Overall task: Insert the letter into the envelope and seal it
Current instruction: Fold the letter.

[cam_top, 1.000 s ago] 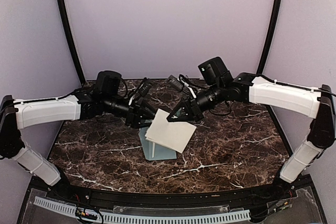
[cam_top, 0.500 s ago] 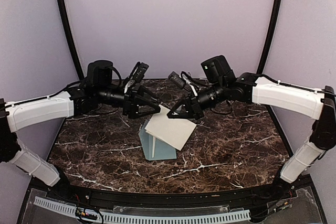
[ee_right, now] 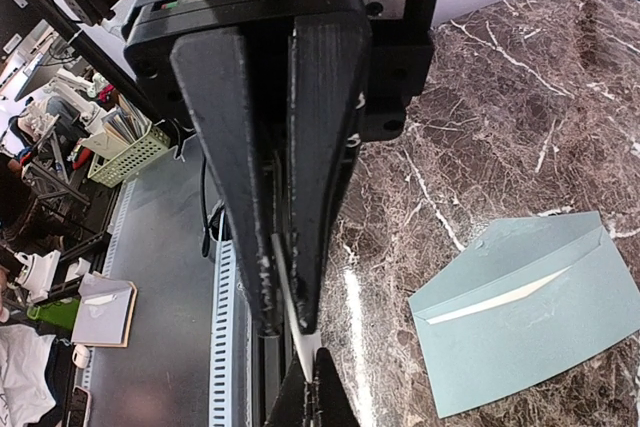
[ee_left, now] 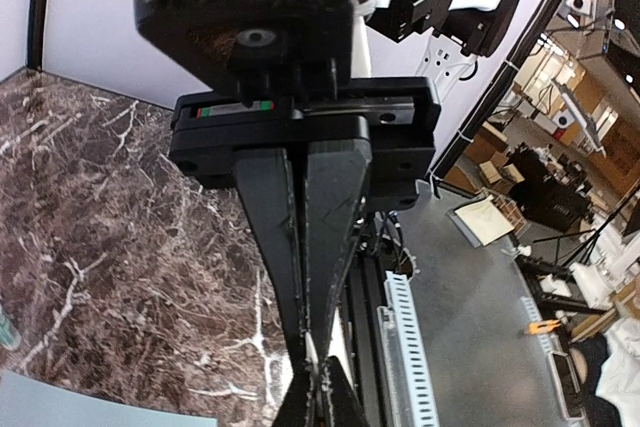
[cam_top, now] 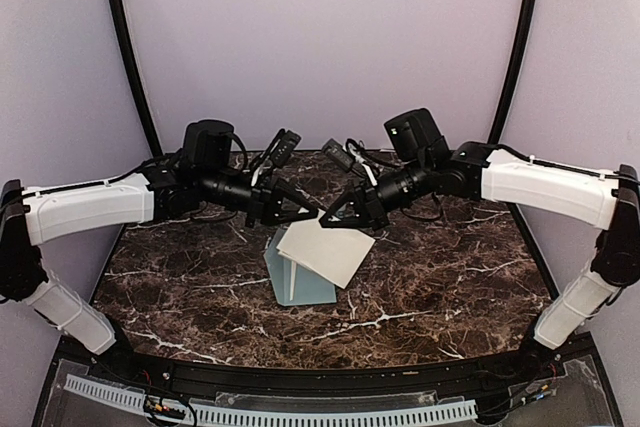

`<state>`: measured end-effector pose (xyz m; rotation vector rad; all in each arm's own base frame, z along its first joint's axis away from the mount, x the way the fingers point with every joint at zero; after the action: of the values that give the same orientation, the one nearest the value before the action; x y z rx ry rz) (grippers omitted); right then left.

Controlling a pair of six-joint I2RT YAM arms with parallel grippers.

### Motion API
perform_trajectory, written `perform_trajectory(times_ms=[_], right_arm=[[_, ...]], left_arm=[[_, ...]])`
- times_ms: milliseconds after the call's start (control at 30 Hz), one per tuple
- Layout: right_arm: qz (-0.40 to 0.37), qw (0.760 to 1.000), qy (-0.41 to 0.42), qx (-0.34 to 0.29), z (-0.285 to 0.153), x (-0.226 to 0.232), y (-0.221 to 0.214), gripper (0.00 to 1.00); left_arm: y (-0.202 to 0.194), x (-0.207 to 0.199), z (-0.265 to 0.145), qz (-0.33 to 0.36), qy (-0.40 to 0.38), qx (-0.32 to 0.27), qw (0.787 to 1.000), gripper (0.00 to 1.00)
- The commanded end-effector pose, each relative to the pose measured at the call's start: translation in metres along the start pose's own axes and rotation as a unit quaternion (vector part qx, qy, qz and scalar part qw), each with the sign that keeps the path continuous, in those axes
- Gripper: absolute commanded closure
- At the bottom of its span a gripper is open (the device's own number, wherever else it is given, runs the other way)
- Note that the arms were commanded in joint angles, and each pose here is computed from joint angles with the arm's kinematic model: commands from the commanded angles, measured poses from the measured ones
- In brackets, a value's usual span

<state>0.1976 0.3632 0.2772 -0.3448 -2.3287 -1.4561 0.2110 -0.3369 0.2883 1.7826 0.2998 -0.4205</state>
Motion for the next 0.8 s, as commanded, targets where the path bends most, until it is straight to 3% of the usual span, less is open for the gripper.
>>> perform_trajectory(times_ms=[0,67,200,300,667,767], right_arm=[[-0.014,1.0,-0.012,-0.02,-0.008,0.004,0.008,1.0],[-0.011,1.0,-0.017,-0.018,-0.009,0.003,0.007,1.0],[-0.004,1.0,-0.02,-0.006,-0.012,0.006,0.001,0.81],[0.005,0.999,-0.031,0.005,-0.014,0.004,-0.007,0.78],[0.031,0.999,-0.039,0.013,-0.024,0.005,-0.027,0.91],[0.037,0.998,-0.038,0.015,-0.024,0.005,-0.031,1.0]], left_arm=[[0.009,-0.006,-0.002,0.014,-0.008,-0.005,1.0,1.0],[0.01,-0.005,-0.004,0.019,0.004,-0.003,1.0,1.0],[0.016,-0.007,-0.009,0.037,0.025,-0.007,0.999,1.0],[0.017,-0.008,-0.01,0.041,0.029,-0.007,0.999,1.0],[0.017,-0.005,-0.014,0.047,0.053,0.002,0.997,1.0],[0.018,-0.004,-0.015,0.05,0.058,0.0,0.997,1.0]])
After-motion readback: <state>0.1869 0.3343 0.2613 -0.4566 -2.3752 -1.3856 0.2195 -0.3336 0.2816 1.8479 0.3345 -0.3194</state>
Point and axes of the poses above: each gripper's point midway between its finger pads, its own z axis out along the fingers, its own x axis along the line the jaws close on, y = z × x, the point moved 4 cm from there along -z, back along the fingers, and after that the axes turned 2 degrees about -z, right-handed, at the moved point
